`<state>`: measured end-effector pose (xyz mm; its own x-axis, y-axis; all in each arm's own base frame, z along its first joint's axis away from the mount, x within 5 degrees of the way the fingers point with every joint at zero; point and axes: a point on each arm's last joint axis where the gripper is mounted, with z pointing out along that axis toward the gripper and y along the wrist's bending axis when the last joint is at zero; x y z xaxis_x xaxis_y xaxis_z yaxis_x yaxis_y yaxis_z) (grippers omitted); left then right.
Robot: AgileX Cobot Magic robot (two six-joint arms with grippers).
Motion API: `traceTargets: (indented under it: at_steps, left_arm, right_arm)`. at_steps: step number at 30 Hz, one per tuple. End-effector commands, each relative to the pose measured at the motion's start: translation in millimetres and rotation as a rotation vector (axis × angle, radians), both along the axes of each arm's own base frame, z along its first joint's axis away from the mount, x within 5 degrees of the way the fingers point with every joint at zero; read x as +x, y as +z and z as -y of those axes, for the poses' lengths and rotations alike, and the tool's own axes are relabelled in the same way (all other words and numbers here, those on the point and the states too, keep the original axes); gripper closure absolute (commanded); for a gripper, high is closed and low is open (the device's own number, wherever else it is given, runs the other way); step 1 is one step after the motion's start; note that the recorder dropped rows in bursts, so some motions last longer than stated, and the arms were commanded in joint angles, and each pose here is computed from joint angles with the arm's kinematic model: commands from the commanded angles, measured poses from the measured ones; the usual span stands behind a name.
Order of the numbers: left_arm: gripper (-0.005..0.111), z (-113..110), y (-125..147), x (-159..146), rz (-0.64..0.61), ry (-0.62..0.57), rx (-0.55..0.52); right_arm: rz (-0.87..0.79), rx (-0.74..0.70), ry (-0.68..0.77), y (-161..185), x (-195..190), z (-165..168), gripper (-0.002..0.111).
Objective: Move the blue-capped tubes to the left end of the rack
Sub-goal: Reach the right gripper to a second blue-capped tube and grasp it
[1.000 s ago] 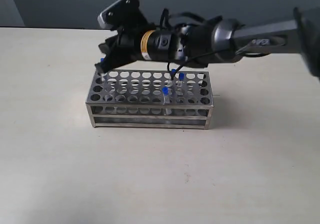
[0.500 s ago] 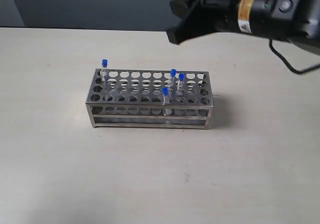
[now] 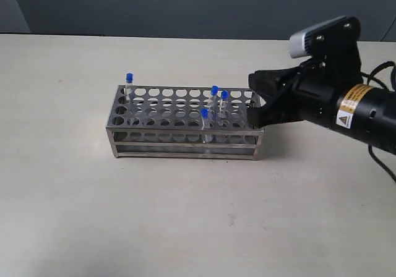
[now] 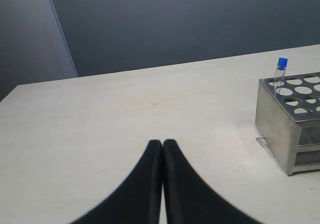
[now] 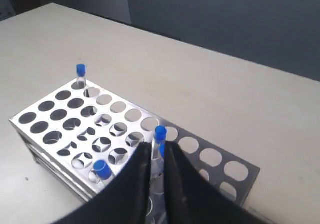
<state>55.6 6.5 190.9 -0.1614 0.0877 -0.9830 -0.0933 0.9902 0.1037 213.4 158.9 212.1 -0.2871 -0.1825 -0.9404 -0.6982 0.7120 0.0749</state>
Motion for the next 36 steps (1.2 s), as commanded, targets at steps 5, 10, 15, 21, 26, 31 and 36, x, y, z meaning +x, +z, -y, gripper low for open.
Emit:
traceTargets:
  at_steps: [5, 10, 15, 21, 26, 31, 36]
  left_arm:
    - [0.106, 0, 1, 0, 0.008, -0.004, 0.001]
    - [0.106, 0, 1, 0, 0.008, -0.004, 0.001]
    - [0.106, 0, 1, 0, 0.008, -0.004, 0.001]
    - [0.106, 0, 1, 0, 0.008, -0.004, 0.001]
    - [0.106, 0, 1, 0, 0.008, -0.004, 0.001]
    - [0.106, 0, 1, 0, 0.008, -0.004, 0.001]
    - [0.106, 0, 1, 0, 0.008, -0.004, 0.001]
  right_arm:
    - [-0.021, -0.012, 0.021, -45, 17, -11, 0.055]
    - [0.030, -0.009, -0.016, -59, 26, -12, 0.054]
    - [0.065, 0.007, -0.025, -64, 31, -15, 0.054]
    - [0.083, 0.016, -0.021, -64, 45, -24, 0.054]
    - [0.083, 0.008, -0.003, -67, 50, -29, 0.054]
    - [0.070, -0.005, 0.016, -72, 49, -30, 0.054]
    - [0.048, -0.017, 0.017, -81, 49, -30, 0.054]
